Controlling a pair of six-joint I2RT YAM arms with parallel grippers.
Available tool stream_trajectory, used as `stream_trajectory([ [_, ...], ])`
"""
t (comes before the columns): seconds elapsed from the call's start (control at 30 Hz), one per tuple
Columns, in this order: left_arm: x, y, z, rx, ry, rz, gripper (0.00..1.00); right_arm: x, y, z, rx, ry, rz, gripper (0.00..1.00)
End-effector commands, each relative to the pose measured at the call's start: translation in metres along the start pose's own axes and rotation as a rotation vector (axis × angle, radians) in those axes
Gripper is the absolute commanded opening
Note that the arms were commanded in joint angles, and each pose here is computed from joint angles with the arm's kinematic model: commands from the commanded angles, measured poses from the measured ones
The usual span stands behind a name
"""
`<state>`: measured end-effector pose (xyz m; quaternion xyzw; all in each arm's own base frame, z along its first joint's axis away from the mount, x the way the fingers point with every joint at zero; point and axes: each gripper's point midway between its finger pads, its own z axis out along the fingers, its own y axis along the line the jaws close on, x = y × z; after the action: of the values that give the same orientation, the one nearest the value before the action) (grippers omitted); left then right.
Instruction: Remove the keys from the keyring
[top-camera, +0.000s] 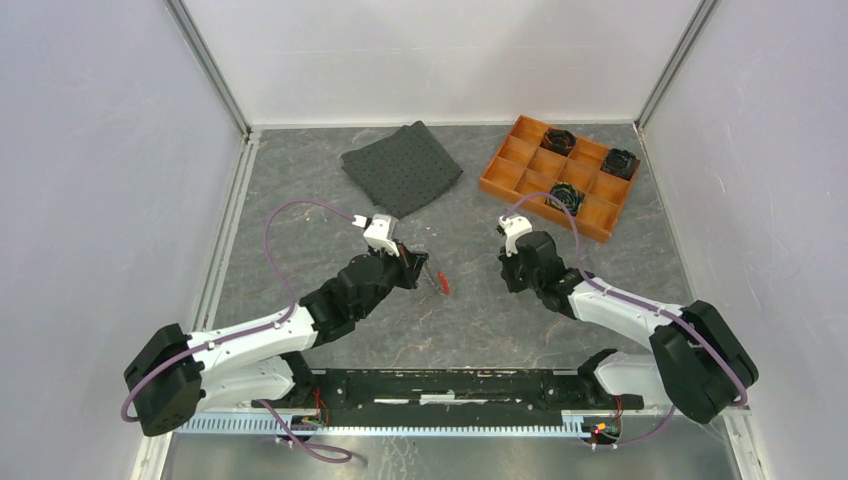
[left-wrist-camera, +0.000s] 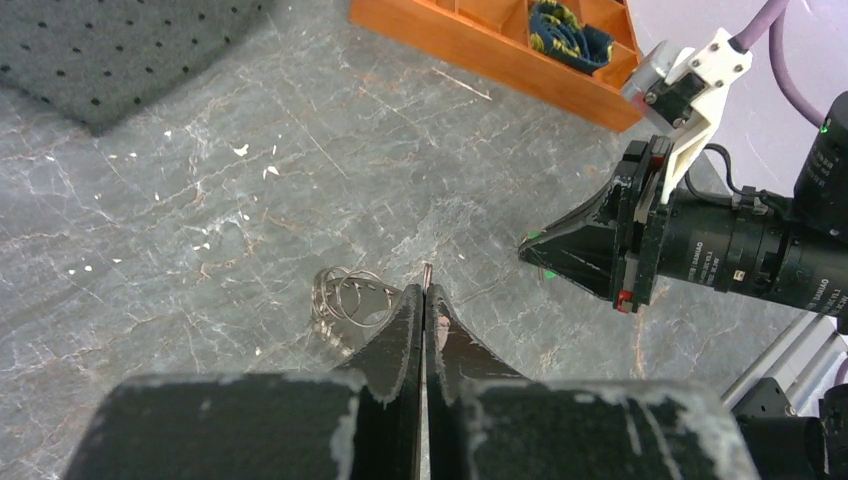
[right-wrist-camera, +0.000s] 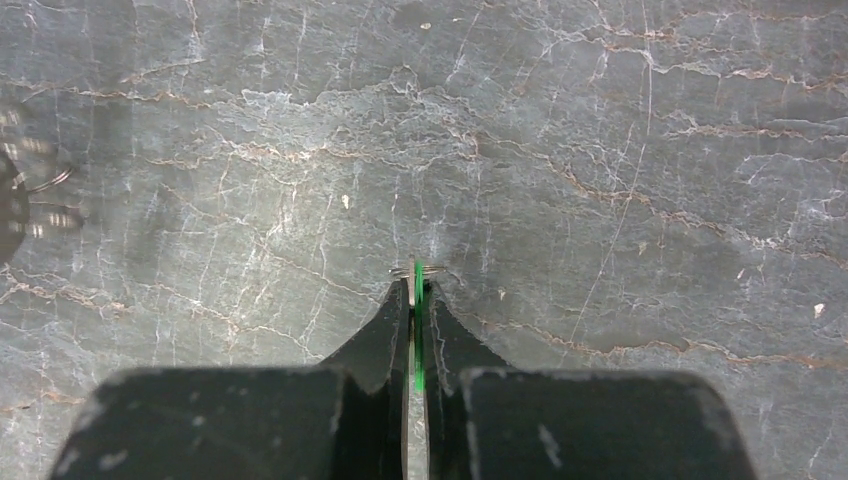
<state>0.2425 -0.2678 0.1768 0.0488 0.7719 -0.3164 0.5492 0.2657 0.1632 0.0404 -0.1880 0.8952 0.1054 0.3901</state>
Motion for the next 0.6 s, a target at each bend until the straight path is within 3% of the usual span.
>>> stream_trajectory([
  [0.0, -0.012, -0.012, 0.005, 0.027, -0.009, -0.084, 0.02, -0.011, 0.001, 0.005, -0.02, -0.056, 0.011, 0.06],
  [0.57, -0.012, 0.001, 0.006, -0.007, 0.001, -0.094, 0.02, -0.008, -0.012, 0.003, -0.005, -0.057, 0.027, 0.22],
])
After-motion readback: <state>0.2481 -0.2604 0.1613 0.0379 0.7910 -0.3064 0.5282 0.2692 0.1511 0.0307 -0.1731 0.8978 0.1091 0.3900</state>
